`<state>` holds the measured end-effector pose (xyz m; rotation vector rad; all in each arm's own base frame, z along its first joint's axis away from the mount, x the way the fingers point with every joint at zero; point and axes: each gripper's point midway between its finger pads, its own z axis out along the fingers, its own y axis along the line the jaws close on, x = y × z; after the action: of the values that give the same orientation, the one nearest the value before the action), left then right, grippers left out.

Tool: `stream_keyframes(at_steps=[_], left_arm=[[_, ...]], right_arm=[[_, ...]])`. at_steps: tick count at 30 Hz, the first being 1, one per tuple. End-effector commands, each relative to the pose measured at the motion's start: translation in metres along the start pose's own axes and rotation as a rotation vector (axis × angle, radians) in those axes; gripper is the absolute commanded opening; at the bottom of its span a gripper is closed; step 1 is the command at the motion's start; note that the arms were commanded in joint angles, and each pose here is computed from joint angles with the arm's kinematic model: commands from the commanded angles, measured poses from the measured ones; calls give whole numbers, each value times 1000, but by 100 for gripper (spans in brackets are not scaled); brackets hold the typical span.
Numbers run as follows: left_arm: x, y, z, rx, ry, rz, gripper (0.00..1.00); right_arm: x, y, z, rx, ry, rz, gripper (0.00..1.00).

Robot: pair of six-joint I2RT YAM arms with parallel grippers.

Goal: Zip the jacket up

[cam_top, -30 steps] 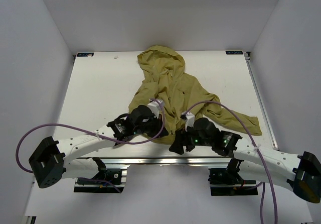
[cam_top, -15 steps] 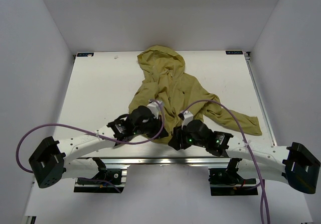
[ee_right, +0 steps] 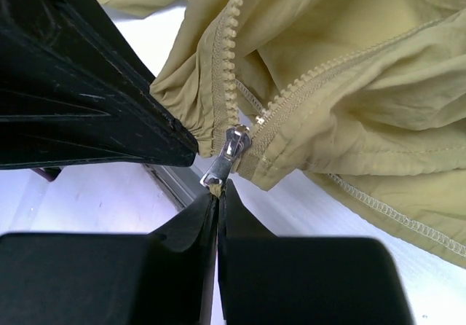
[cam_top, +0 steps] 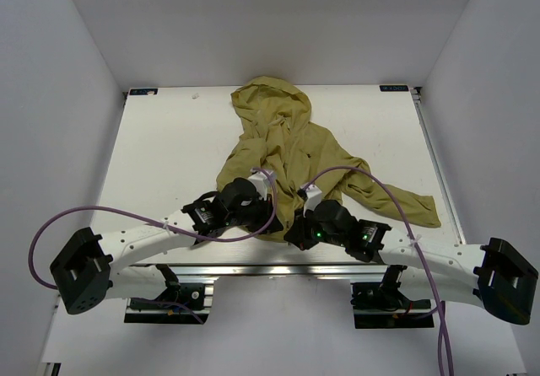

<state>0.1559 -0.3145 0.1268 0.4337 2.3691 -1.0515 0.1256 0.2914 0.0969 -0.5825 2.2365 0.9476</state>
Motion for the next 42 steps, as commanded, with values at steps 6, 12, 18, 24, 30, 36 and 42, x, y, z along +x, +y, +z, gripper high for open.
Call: stream_keyframes(at_steps=[6,12,18,24,30,36,42], left_arm=[[16,9,-4,-43,78,0,0],[18,7,-9,-36,91,19,0],[22,3,-17,-16,111,32,0],[41,10,-25,-42,196,18,0],[64,14,-28,-29,295,-6,0],[79,22,-32,-58,340,-29,0],[103,31,-37,-73,413,-97,0]], right_arm=[[-25,19,-10,-22,-3,-58,0],[-21,22,-17,-5,115,-71,0],[-31,13,-22,48,154,-136,0],[-66,12,-22,5,69,0,0],[-98,14,-14,-72,27,97,0],[-115,1,-13,-39,34,97,0],[-148,-17,-25,48,-36,85,0]])
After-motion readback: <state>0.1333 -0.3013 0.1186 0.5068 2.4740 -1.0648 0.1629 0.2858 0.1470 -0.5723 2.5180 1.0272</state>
